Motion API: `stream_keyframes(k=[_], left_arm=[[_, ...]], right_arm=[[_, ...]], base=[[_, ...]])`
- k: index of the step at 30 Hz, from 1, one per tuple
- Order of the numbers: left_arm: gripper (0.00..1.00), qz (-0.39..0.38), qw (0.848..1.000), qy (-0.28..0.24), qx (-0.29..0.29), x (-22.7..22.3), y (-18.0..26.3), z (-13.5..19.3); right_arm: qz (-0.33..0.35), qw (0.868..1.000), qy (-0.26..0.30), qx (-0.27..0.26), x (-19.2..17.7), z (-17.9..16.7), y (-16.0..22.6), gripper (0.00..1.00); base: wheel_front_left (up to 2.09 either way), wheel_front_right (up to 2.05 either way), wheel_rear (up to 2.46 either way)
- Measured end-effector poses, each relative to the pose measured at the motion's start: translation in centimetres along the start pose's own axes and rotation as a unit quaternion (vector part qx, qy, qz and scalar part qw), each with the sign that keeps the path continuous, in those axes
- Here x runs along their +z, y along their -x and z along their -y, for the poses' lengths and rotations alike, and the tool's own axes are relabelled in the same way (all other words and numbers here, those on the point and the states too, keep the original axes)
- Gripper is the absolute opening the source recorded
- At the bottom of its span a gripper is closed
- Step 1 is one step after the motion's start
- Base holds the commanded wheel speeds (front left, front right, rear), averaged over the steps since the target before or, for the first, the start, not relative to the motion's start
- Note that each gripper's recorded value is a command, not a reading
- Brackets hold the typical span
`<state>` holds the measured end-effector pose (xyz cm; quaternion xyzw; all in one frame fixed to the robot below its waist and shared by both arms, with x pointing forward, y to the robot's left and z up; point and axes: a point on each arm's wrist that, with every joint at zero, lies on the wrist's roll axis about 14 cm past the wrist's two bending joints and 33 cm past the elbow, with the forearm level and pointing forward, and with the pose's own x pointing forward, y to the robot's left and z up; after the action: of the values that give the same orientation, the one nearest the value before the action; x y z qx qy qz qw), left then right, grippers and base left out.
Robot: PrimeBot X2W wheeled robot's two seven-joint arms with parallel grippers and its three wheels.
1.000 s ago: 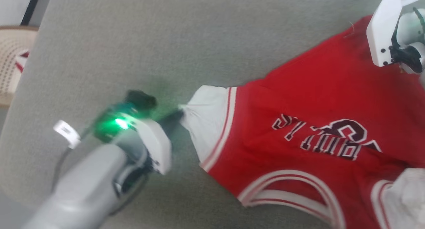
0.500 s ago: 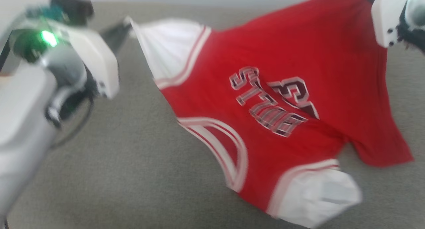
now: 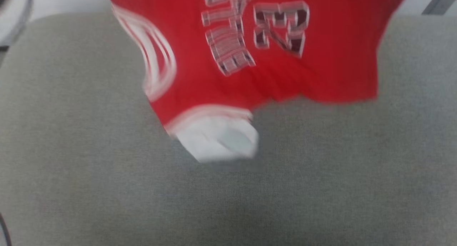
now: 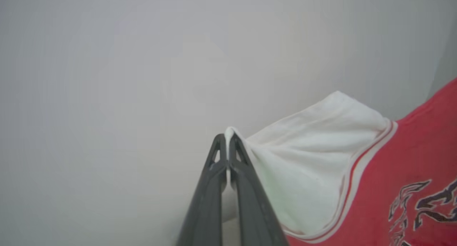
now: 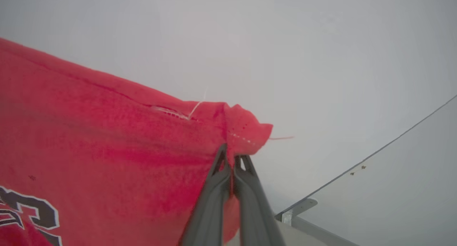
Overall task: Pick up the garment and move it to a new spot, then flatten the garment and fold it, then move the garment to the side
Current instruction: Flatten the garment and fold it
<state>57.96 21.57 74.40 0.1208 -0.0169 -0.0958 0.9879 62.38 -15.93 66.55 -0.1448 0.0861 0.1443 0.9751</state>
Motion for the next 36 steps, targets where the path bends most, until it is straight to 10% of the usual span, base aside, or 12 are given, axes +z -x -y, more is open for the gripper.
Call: stream_keyframes(k=[19,36], left_arm=[[0.00,0.264,0.956,-0.068,0.112,6.0,-11.1,-2.2],[0.00,-0.041,0.998,-0.018,-0.041,-16.6,-8.1,4.9]], right_arm=[[0.178,0.979,0.028,-0.093,-0.5,5.2,-9.3,0.00],[-0.041,0.999,0.022,0.028,-18.2,-6.5,-8.5,0.00]], base=[[0.00,0.00,0.00],[0.00,0.00,0.00]])
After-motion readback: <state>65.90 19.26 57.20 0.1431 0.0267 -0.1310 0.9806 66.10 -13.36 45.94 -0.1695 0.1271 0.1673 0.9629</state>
